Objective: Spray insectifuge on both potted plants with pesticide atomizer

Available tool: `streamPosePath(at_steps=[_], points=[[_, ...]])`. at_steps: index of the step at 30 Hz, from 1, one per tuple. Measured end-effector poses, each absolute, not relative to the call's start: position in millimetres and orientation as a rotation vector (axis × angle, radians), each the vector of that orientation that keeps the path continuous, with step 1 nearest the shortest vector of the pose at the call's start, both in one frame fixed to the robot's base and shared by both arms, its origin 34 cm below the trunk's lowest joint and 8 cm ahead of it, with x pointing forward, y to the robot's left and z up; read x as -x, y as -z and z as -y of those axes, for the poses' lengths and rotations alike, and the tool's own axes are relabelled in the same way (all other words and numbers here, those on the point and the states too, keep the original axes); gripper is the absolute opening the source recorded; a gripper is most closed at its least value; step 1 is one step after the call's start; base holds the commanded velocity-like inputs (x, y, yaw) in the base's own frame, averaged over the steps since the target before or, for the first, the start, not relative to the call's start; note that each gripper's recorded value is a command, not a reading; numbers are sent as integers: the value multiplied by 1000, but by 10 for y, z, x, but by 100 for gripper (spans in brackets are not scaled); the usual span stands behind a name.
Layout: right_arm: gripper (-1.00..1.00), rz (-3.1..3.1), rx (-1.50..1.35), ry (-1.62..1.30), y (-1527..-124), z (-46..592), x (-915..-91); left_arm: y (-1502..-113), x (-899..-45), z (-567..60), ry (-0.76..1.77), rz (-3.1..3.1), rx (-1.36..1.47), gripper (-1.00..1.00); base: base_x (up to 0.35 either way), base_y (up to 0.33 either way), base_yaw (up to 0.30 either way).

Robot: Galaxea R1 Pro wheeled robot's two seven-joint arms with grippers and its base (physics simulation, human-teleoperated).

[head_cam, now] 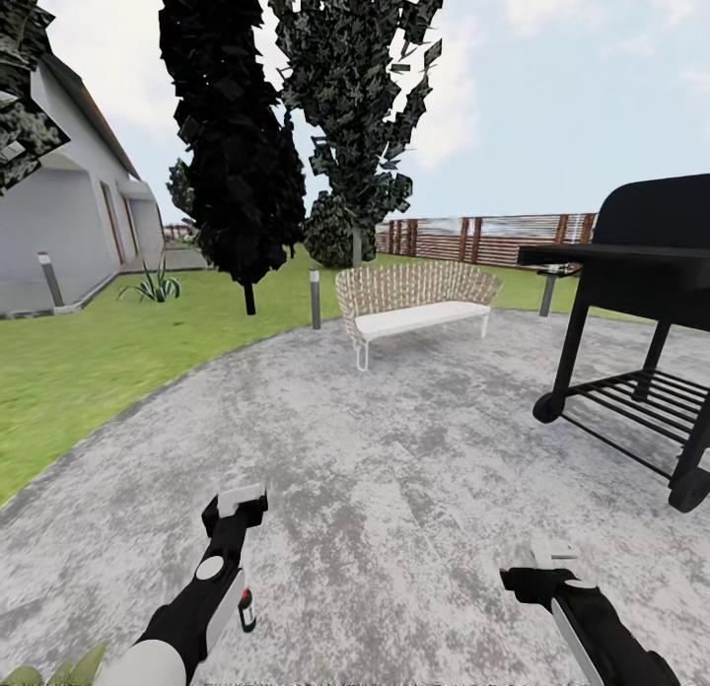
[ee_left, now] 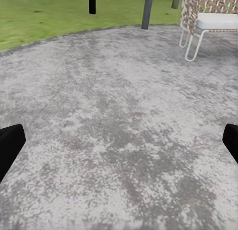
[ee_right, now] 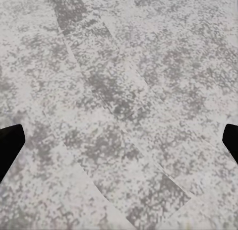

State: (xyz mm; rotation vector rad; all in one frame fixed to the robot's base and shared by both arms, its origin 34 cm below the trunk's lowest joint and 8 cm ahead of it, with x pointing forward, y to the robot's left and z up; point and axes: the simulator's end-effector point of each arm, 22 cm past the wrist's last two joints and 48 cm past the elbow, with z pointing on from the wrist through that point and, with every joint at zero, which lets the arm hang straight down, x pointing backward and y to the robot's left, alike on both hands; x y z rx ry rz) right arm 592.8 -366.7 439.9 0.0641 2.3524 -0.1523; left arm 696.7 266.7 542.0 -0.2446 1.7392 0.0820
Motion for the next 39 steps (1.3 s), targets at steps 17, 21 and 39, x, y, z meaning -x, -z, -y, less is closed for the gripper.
streamPosePath(at_steps=[17,21,39], points=[[100,-2368,-63,154,-4074,3668,-5844,-5088,-6901,-2696,-89,-1752,244,100,0,0,17],[100,-2371,-63,154,-4035,3668,-5834,-5045,-6894,-2705,-92,-1755,245,100,0,0,43],[100,-2371,-62,154,-4036,3667,-5836,-5047,-6896,-2707,-92,-1754,245,100,96,-18,2]])
